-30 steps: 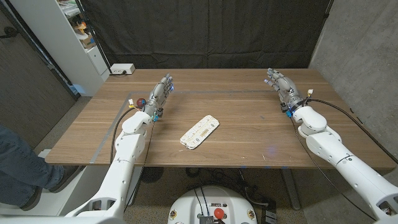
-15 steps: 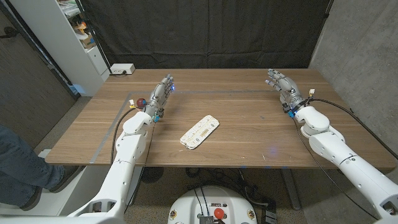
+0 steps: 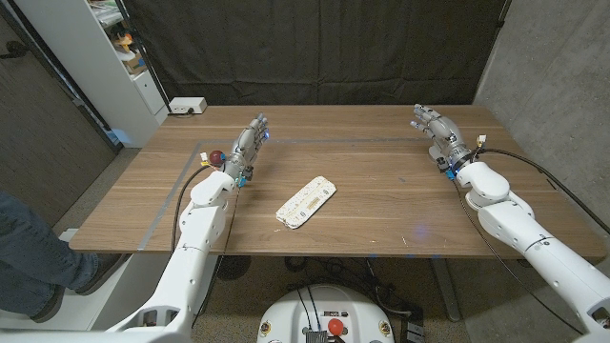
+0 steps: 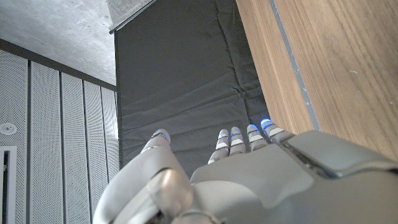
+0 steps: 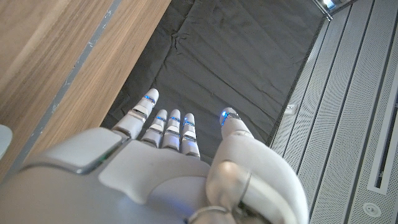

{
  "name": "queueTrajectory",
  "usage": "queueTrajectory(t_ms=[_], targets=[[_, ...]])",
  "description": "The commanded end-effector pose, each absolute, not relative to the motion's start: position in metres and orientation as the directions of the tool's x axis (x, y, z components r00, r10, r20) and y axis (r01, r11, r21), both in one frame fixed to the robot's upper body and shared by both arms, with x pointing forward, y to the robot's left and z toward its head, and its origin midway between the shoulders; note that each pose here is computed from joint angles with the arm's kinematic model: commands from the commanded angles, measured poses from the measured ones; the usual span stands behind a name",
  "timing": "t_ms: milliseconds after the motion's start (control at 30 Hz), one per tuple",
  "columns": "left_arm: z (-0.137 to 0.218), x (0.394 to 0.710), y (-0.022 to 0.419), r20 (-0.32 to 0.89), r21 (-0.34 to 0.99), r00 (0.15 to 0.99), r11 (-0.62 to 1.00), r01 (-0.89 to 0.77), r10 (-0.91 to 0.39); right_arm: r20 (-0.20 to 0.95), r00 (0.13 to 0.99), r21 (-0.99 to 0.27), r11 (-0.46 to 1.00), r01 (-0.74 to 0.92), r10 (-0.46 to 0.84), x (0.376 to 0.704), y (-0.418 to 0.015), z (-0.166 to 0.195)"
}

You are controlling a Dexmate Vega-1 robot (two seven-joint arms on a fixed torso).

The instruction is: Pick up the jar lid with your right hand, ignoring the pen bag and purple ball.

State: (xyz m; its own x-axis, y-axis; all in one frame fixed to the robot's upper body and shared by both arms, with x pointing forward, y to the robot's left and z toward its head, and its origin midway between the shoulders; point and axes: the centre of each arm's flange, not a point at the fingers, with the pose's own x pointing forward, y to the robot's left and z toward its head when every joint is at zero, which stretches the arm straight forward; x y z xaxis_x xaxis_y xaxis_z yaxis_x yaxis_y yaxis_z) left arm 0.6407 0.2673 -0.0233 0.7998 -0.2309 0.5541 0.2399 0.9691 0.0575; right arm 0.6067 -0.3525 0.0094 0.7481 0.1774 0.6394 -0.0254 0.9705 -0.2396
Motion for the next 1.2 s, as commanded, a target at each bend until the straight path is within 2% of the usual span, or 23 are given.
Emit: queueTrajectory(t_ms=[33,1200], targets=[[-0.022,0.639,0.265,0.553,0.068,0.798,0.968,0.242,-0.238,0.653,0.740,-0.270,0.963,0.026,0.163,0.603,-0.359,0.013],[-0.014,0.638,0.271,0.549,0.109,0.788,0.958,0.264,-0.279,0.672,0.731,-0.371,0.909,0.191,0.120,0.585,-0.368,0.022]])
